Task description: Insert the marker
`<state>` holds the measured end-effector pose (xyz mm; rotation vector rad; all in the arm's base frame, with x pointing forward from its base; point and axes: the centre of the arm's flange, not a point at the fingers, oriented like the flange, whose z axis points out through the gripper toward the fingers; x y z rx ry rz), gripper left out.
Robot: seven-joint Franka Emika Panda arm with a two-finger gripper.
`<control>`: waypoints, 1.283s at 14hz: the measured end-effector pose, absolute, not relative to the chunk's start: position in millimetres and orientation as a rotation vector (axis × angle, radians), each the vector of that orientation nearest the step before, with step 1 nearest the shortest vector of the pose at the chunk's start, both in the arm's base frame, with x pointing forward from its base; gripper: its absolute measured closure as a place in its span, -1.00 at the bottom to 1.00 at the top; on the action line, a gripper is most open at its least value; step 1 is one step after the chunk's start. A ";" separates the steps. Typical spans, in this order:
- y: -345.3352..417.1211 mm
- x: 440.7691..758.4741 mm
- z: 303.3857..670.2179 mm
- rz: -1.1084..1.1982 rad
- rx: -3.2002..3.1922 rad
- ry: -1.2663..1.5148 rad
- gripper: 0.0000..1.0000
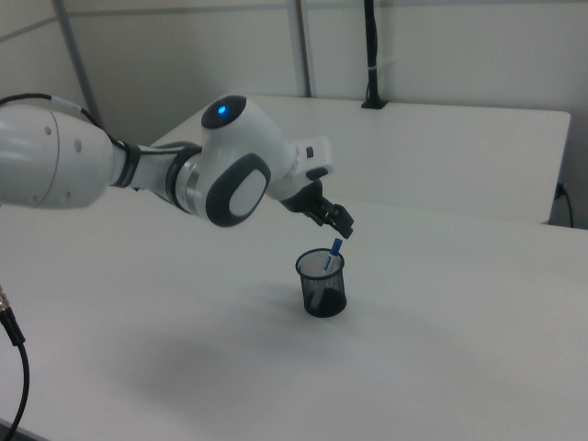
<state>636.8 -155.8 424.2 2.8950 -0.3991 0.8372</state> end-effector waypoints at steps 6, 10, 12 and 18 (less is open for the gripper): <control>-154.1 643.0 468.7 0.573 2.999 -0.499 -0.47; -130.7 635.5 511.1 0.295 3.072 -0.491 -0.67; -95.7 623.5 533.1 0.182 3.115 -0.414 -0.84; 2.9 584.8 572.8 -0.021 3.176 -0.176 -1.00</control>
